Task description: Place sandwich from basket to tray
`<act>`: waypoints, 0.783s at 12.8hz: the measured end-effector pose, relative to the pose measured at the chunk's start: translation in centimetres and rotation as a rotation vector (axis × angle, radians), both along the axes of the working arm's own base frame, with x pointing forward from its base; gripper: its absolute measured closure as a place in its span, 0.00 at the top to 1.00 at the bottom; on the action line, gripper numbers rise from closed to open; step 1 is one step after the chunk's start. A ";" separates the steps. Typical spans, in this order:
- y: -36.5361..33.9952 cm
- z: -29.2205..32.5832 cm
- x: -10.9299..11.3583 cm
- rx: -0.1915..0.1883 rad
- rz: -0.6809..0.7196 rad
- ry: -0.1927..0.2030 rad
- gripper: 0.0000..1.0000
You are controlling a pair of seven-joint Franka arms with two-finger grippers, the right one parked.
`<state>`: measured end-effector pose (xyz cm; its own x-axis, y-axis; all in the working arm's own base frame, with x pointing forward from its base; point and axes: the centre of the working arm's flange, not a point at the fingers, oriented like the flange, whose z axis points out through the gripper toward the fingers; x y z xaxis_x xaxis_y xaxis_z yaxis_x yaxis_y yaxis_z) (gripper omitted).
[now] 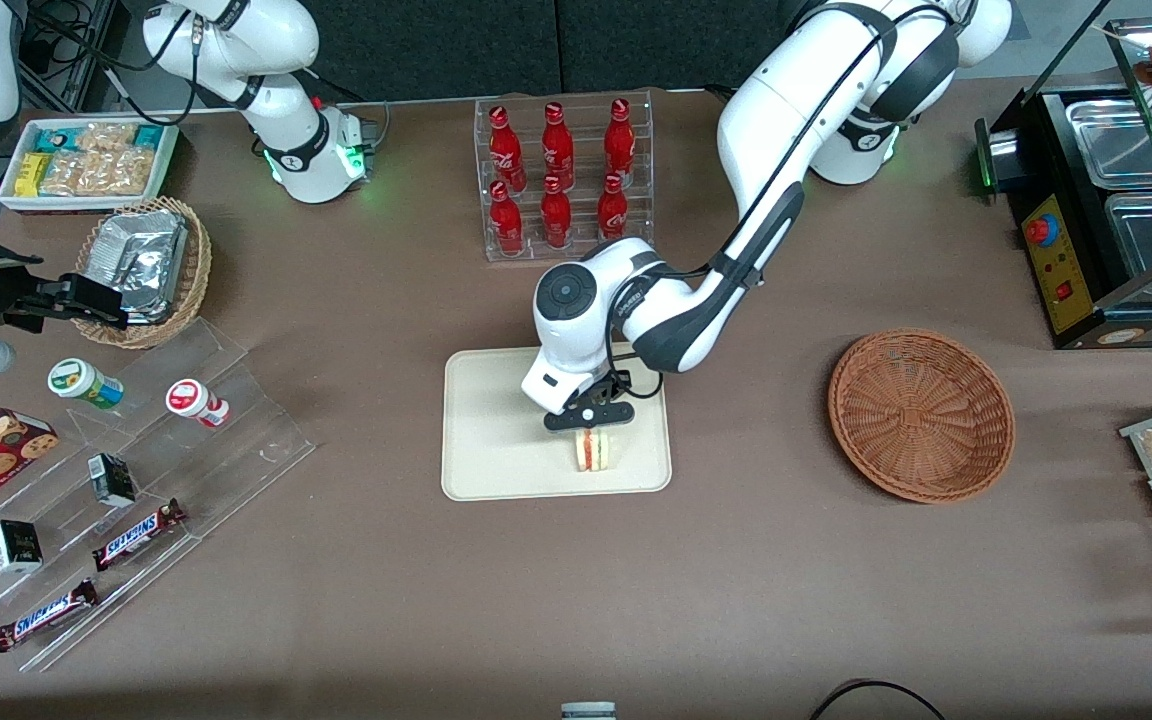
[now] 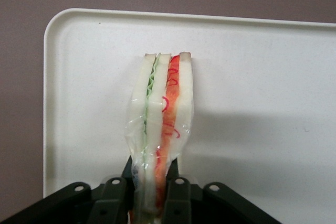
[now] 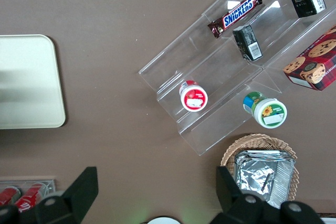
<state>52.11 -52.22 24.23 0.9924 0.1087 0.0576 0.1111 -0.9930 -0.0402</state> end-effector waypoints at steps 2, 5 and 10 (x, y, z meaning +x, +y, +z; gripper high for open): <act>-0.1 0.0 0.0 0.003 -0.004 -0.004 0.52; -0.1 0.8 0.3 -0.001 0.000 -0.011 0.83; 1.4 11.9 1.4 0.007 0.066 -0.043 1.00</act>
<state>53.49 -50.81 36.14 0.9796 0.1731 0.1016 0.1780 -0.9832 -0.0413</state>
